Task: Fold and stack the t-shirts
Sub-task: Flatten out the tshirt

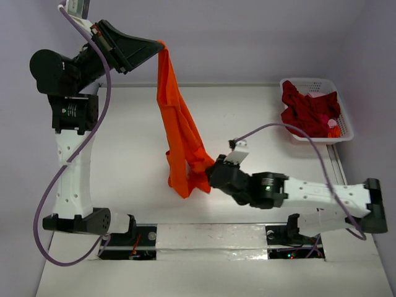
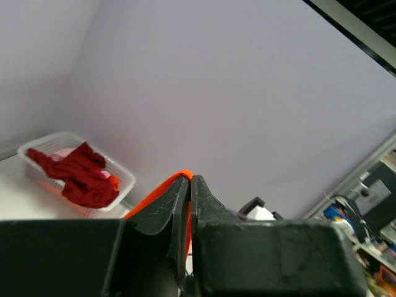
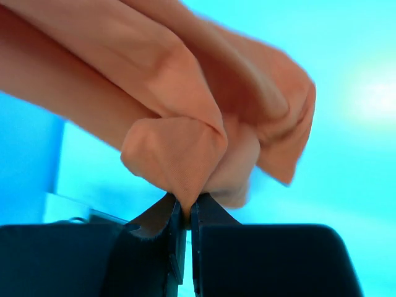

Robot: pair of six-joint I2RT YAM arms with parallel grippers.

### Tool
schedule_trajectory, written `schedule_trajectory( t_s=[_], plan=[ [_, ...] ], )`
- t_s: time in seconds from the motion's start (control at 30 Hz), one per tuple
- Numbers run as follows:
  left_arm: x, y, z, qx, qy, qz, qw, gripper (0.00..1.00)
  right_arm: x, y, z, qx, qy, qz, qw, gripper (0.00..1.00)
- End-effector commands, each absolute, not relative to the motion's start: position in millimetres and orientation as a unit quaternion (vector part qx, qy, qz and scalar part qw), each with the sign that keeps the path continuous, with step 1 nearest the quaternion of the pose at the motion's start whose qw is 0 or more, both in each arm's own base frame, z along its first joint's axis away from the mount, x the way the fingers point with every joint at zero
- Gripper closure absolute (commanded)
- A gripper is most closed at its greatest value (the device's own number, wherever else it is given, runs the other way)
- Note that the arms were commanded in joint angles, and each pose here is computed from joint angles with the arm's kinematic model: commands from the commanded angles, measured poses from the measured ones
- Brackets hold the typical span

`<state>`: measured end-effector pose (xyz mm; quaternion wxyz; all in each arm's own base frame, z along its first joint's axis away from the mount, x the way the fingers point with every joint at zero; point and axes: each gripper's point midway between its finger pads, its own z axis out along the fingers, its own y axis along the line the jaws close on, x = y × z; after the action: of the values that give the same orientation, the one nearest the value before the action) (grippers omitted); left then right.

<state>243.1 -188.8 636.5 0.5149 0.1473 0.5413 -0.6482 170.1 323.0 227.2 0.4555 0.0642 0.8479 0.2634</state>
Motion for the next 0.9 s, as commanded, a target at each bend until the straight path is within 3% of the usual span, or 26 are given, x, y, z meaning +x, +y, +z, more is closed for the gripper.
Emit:
schedule_trajectory(
  t_s=[0.0, 0.27, 0.87],
  plan=[
    [228.0, -180.2, 636.7, 0.157, 0.532, -0.612, 0.564, 1.0, 178.5, 280.6, 290.9, 0.077, 0.82, 0.247, 0.511, 1.0],
    [231.1, -164.5, 606.9, 0.115, 0.572, -0.565, 0.583, 1.0, 179.3, 237.2, 348.1, 0.064, 0.812, 0.211, 0.541, 1.0],
    [250.8, -78.6, 587.7, -0.097, 0.625, -0.364, 0.684, 1.0, 161.8, 126.3, 366.3, 0.159, 0.803, 0.217, 0.531, 1.0]
  ],
)
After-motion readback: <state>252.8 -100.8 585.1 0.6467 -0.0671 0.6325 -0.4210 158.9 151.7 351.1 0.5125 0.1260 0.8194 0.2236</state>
